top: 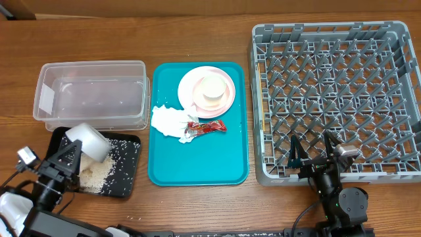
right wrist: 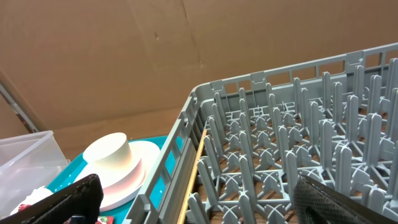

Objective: Sort waste into correct bins and load items into the dishwasher
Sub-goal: 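Tilt the bowl with the left gripper to dump rice onto the black tray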

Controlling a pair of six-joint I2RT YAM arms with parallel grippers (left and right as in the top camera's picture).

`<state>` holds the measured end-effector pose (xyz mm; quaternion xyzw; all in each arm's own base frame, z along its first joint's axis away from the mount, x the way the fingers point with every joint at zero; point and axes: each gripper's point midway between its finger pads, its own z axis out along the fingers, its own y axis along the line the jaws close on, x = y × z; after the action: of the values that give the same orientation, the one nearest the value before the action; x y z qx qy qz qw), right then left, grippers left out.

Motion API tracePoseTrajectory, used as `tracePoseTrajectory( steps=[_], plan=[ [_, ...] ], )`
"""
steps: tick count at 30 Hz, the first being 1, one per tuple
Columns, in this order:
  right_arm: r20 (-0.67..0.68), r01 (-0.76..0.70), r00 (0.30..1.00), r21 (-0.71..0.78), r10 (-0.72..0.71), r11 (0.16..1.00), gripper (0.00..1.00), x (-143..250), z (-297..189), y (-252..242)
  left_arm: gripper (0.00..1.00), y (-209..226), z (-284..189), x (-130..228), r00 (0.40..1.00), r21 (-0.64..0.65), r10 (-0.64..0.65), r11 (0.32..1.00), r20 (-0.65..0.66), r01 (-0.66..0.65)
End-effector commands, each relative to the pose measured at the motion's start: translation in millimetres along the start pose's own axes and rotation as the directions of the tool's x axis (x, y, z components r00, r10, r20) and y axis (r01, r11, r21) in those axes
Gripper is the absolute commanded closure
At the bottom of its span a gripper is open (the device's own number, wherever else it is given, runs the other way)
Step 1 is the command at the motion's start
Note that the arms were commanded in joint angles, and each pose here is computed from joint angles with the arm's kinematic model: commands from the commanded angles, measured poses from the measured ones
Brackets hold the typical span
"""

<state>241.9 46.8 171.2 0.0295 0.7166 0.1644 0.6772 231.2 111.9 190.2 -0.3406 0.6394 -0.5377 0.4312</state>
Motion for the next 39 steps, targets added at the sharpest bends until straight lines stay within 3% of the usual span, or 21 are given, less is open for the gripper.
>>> tracePoseTrajectory(
  steps=[1, 4, 7, 12, 18, 25, 33, 39],
  plan=[
    [0.004, -0.001, 1.0, 0.003, 0.001, 1.0, 0.0, 2, 0, -1, 0.96, -11, -10, -8, 0.996, 0.044, 0.02, 0.999, 0.084, -0.024],
    [0.004, -0.001, 1.0, 0.003, 0.001, 1.0, 0.0, 2, 0, -1, 0.96, -6, -18, -12, 0.988, 0.01, 0.108, 0.994, 0.111, -0.109],
    [0.004, -0.001, 1.0, 0.003, 0.001, 1.0, 0.0, 2, 0, -1, 0.96, 1, -22, -5, 0.996, -0.038, -0.011, 0.999, 0.092, 0.014],
    [0.004, -0.001, 1.0, 0.002, 0.001, 1.0, 0.0, 2, 0, -1, 0.96, 2, -23, -7, 0.993, -0.045, 0.07, 0.997, 0.098, -0.066],
    [0.004, -0.001, 1.0, 0.002, 0.001, 1.0, 0.0, 2, 0, -1, 0.96, 6, -23, 2, 0.998, -0.084, -0.008, 0.996, 0.058, 0.013],
    [0.004, -0.001, 1.0, 0.003, 0.001, 1.0, 0.0, 2, 0, -1, 0.96, -23, -20, 8, 0.999, -0.093, 0.043, 0.995, -0.013, -0.044],
    [0.004, -0.001, 1.0, 0.003, 0.001, 1.0, 0.0, 2, 0, -1, 0.96, -44, -1, 28, 0.961, -0.177, 0.099, 0.973, -0.257, -0.148],
    [0.004, -0.001, 1.0, 0.002, 0.001, 1.0, 0.0, 2, 0, -1, 0.96, -75, 30, 60, 0.89, -0.125, 0.149, 0.967, -0.43, -0.222]
  ],
)
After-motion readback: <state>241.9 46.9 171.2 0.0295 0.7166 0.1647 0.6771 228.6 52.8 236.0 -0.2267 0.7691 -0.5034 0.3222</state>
